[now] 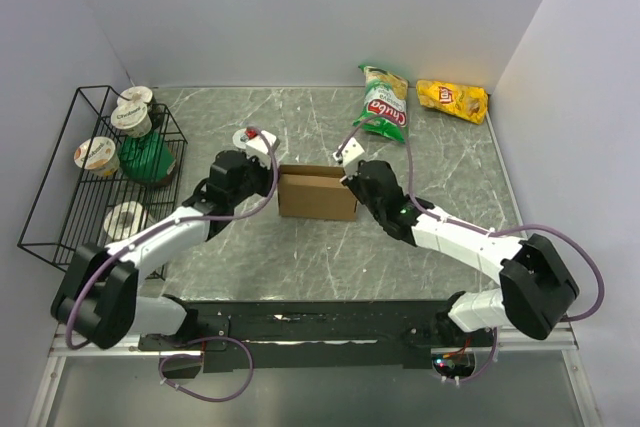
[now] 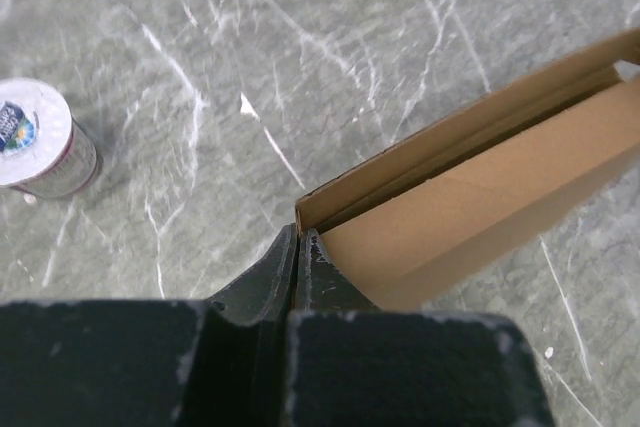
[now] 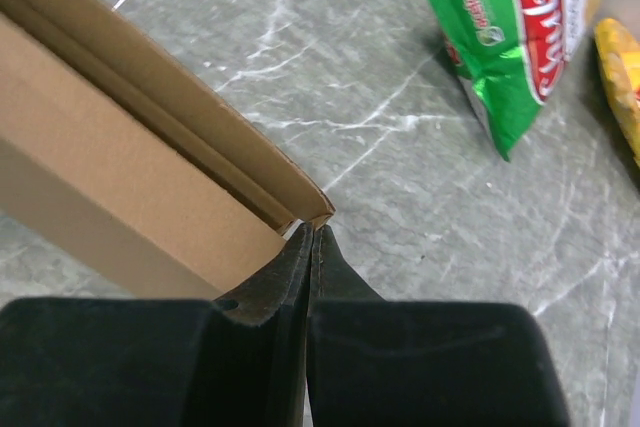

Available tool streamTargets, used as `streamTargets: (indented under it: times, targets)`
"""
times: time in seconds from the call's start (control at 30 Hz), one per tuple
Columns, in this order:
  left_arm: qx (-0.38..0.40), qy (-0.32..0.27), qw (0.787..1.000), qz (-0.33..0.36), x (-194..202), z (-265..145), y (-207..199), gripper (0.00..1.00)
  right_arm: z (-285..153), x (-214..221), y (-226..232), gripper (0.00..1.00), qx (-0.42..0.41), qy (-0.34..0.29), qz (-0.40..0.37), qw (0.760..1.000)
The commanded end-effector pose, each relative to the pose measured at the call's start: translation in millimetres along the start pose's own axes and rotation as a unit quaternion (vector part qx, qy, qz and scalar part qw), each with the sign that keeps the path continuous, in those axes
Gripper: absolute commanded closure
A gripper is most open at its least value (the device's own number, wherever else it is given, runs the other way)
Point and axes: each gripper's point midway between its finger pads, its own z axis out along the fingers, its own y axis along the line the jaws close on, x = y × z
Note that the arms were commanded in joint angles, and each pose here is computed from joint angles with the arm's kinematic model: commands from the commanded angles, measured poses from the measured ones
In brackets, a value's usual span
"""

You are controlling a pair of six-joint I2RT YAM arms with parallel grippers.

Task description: Fold the paper box

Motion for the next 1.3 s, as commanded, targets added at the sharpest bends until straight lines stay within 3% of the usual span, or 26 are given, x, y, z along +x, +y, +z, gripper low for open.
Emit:
streamTargets:
  times: [0.0,0.13,0.23,0.7,1.27]
  targets:
    - [0.083,-0.091,0.992,0.041,-36.7,-17.7,-47.7,0.97,-13.8,-56.7,12.1,1.00,-0.026,-0.093,0.071,0.993]
    - [0.071,-0.128,0.986,0.080,-32.6,-33.9,-54.2,0.98,-20.0,-52.5,21.2,1.00,-0.051,-0.074,0.118,0.989]
    - [0.048,-0.135,0.987,0.073,-24.0,-39.8,-49.4,0.99,-23.1,-51.9,30.6,1.00,-0.073,-0.060,0.147,0.985]
    - [-0.014,-0.121,0.992,0.035,-0.5,-38.9,-47.8,0.99,-29.9,-34.1,46.5,1.00,-0.091,-0.018,0.223,0.970]
    - [-0.019,-0.106,0.994,0.009,7.7,-28.4,-58.6,0.99,-36.6,-8.4,65.7,1.00,-0.069,0.004,0.282,0.957]
